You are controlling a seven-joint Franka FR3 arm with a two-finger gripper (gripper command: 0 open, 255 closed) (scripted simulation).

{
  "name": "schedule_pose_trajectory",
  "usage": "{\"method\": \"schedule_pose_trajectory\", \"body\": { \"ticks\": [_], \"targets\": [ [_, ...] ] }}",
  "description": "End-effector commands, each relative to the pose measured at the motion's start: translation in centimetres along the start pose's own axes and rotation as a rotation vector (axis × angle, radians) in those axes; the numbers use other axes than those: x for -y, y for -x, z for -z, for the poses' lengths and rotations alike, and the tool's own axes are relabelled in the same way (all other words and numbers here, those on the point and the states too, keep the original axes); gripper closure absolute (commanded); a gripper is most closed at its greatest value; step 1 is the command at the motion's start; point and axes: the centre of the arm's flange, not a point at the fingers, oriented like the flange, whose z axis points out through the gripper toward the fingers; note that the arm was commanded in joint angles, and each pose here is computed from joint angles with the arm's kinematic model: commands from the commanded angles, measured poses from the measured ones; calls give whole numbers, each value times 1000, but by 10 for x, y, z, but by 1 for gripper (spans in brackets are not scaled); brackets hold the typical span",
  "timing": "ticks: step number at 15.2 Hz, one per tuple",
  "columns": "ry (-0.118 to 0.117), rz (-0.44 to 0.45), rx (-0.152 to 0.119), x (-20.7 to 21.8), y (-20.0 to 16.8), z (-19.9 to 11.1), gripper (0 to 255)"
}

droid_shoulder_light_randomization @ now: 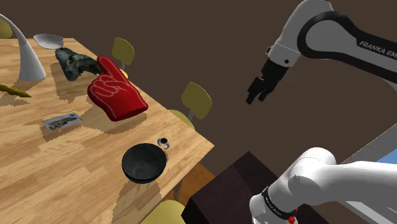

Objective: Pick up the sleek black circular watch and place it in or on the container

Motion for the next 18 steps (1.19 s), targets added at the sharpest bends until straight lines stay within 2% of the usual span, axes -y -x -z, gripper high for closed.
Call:
{"method": "schedule_pose_trajectory", "body": {
  "ticks": [1,18],
  "targets": [
    [0,0,0,0,0,0,0],
    [33,71,3,106,-110,-168,0]
  ]
}}
